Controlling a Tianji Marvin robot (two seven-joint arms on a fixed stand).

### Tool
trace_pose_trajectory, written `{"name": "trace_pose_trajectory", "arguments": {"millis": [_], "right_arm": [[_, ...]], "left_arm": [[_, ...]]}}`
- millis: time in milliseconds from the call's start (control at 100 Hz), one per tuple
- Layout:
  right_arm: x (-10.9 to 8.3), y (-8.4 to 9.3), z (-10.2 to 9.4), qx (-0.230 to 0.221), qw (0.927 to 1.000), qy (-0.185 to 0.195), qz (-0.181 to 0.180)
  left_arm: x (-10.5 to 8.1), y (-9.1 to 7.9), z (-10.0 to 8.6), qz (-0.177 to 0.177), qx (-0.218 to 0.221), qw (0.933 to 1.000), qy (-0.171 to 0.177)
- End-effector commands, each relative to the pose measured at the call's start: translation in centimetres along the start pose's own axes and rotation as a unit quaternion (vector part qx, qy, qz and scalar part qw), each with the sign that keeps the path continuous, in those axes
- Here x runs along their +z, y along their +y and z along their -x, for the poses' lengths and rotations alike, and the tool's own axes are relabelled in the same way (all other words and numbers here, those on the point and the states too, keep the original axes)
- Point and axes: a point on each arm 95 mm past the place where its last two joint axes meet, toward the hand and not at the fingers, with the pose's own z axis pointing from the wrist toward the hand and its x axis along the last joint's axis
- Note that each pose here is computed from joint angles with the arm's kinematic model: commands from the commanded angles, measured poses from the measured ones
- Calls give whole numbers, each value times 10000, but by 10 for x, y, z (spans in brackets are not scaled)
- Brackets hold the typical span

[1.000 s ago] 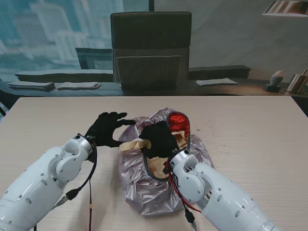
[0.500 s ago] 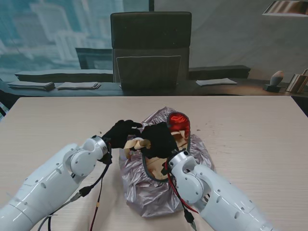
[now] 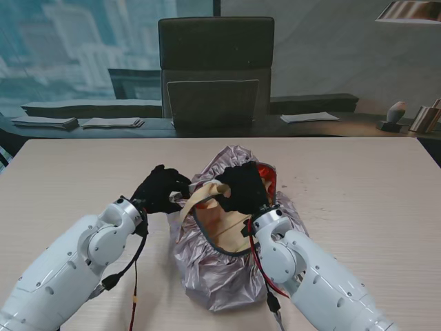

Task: Fit a rain cover over a backpack

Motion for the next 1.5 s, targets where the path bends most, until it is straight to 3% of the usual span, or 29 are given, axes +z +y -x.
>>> {"name": "trace_pose_trajectory", "arguments": {"millis": [0,120,340,510,730,900,1210,1400,1490], "right_arm": [[2,3,16,-423,9991,-29,-34],[2,5,31,-754,9969,-130,168],[1,8,47,-611,9951,-328,702],[0,11,63,-951,9932,-218,633],[0,10,75,-1765,9828,-267,477],[1,1,65,-1774,9838,-131,198],[11,-24,20,-1641,9850,293,-441],[9,-28,9,-2021,9689,613,-1289],[7,-24,8,-2065,9663,614,-1408]], "left_arm": [[-7,1,5,-4,-58,9999,-123],[-18,0,11,-79,-52,9994,-326],[-31,-2,22,-89,-9,9983,-577],[-35,-4,27,-319,-183,9965,-756],[-36,-8,26,-573,-658,9938,-692],[-32,-15,20,-784,-806,9920,-582],[-18,-34,19,-902,-673,9926,-453],[-11,-38,23,-884,-553,9935,-465],[-11,-40,31,-797,-277,9950,-536]]}}
